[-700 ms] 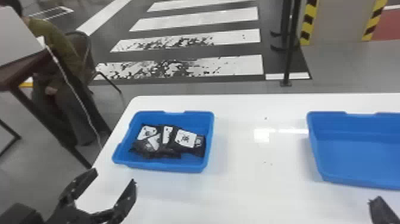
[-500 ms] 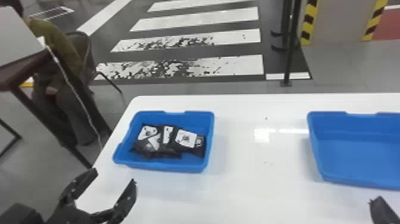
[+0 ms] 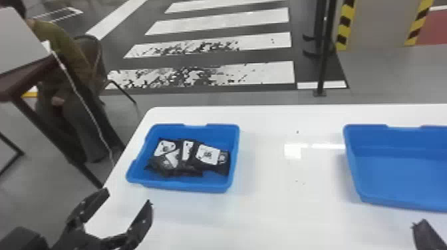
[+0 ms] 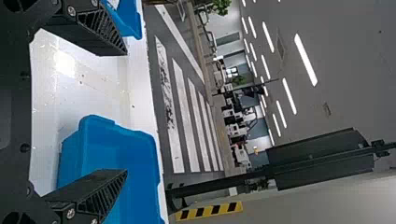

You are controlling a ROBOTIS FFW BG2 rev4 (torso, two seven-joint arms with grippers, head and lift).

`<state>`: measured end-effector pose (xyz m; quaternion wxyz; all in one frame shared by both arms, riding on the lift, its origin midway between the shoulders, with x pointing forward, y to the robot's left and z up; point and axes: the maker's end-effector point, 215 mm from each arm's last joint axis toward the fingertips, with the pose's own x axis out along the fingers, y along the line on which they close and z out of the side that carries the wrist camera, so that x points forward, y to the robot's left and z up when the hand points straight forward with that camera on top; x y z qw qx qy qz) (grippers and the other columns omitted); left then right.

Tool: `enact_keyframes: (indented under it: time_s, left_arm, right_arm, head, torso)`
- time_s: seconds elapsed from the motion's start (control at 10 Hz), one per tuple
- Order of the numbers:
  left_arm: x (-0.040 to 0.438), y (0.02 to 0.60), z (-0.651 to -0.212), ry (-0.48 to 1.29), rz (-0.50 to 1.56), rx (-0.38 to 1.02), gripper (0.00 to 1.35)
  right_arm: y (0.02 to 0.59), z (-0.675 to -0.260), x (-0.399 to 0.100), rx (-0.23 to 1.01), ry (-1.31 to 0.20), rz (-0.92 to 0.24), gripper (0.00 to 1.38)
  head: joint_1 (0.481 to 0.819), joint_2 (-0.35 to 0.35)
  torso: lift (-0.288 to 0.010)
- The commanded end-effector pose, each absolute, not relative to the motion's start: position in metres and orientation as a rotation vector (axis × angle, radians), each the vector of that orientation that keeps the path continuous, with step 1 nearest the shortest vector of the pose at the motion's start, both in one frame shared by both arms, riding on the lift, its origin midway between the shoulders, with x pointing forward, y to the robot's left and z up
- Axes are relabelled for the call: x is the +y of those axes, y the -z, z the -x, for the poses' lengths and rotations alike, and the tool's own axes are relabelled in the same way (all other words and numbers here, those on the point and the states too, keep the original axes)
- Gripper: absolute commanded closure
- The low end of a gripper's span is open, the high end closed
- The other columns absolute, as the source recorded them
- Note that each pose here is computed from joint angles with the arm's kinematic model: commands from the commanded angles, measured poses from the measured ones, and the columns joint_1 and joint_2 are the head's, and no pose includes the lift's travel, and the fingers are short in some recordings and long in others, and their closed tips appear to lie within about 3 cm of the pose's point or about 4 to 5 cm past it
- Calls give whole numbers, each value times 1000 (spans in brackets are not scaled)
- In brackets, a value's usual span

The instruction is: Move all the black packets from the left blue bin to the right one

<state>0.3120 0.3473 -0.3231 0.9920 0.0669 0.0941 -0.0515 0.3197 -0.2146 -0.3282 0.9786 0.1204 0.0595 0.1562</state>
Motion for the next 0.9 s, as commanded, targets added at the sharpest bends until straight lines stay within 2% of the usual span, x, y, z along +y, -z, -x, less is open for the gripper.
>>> enact_keyframes:
  time_s: [0.0, 0.3, 0.5, 0.8]
  left_arm:
    - [349, 324, -314, 97, -133, 191, 140]
    - [360, 327, -333, 73, -136, 193, 140]
    - [350, 344, -357, 81, -80, 213, 140]
    - [315, 371, -403, 139, 43, 262, 140]
  right_arm:
    - [329, -320, -215, 120, -314, -246, 125]
    - [329, -321, -212, 119, -317, -254, 125]
    - [331, -320, -213, 123, -315, -259, 125]
    - [333, -320, -213, 123, -314, -271, 125]
  head:
    - [695, 243]
    - [695, 252]
    - [695, 257]
    - [695, 204]
  torso:
    - [-140]
    - [-140]
    - [-140]
    - [-140]
